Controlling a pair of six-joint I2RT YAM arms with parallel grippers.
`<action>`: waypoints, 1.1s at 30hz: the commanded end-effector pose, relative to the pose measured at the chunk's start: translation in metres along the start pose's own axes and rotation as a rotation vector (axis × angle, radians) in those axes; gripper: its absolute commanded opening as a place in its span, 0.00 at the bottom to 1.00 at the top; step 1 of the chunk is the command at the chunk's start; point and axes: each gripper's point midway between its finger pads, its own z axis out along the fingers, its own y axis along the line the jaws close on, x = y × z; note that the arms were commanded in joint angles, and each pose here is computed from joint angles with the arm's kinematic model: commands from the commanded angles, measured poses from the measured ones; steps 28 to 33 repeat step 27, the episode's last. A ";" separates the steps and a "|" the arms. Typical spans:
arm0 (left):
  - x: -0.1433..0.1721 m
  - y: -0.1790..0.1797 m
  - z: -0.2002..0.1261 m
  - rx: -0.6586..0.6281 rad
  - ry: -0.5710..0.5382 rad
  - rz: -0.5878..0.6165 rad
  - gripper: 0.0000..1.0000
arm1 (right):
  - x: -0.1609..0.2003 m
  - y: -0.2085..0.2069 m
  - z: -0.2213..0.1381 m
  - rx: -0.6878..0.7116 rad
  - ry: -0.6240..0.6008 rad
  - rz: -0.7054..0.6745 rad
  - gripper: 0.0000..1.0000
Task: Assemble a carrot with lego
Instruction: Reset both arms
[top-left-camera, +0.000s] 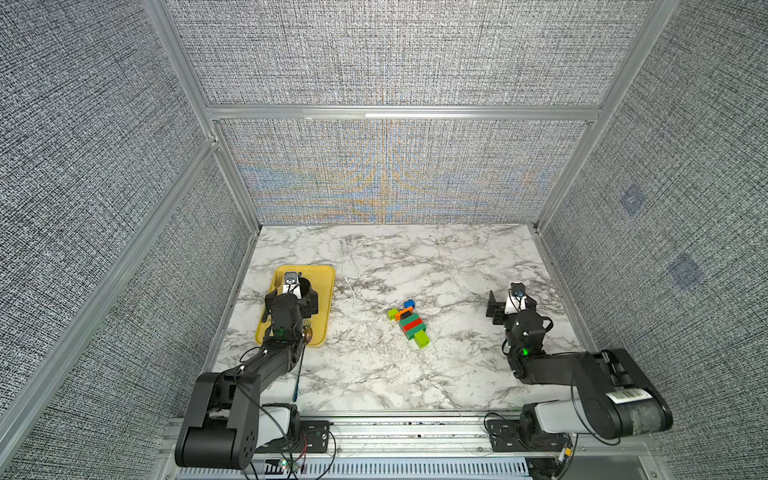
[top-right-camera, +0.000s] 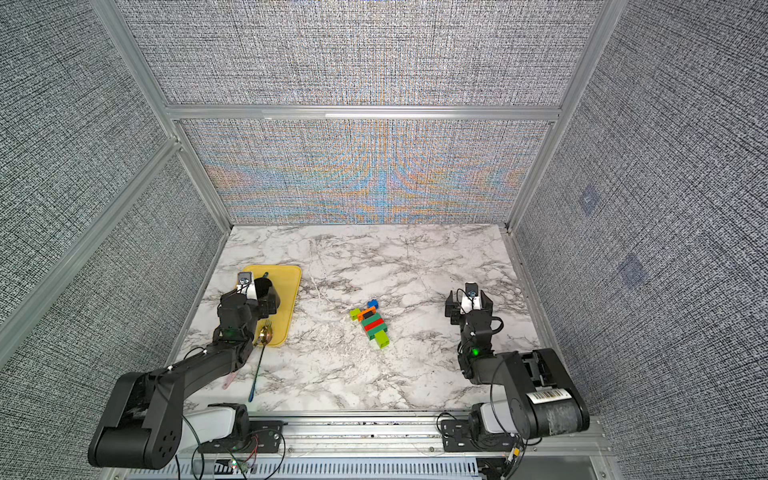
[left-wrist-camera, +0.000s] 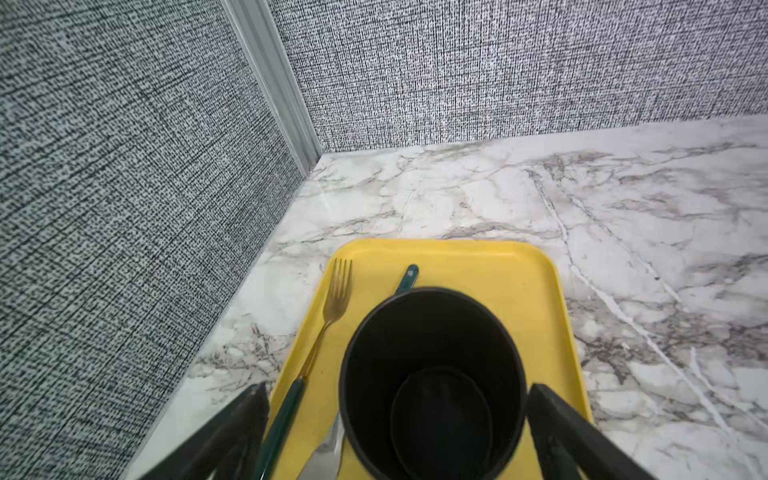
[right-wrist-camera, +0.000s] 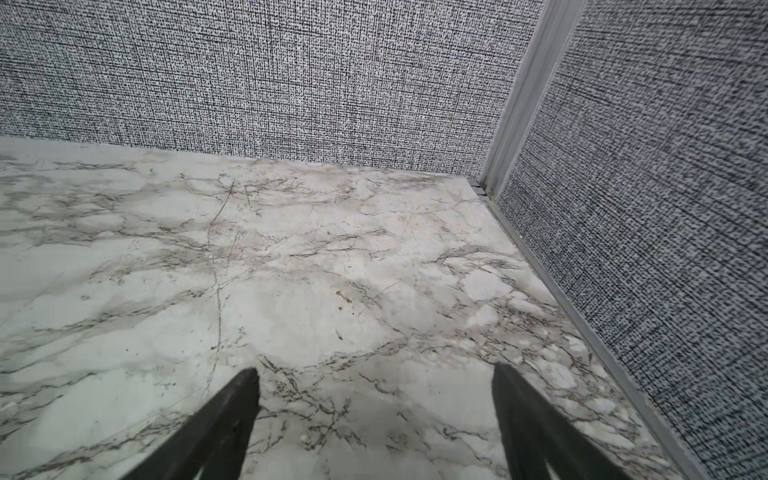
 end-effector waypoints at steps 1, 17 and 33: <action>-0.003 -0.011 0.005 0.064 -0.043 -0.046 1.00 | -0.016 0.002 0.001 -0.042 -0.076 0.039 0.89; 0.016 -0.017 0.032 0.056 0.040 -0.035 1.00 | -0.004 -0.001 0.015 -0.065 -0.027 0.070 0.99; 0.016 -0.017 0.032 0.057 0.041 -0.035 1.00 | -0.004 -0.001 0.015 -0.066 -0.027 0.070 0.99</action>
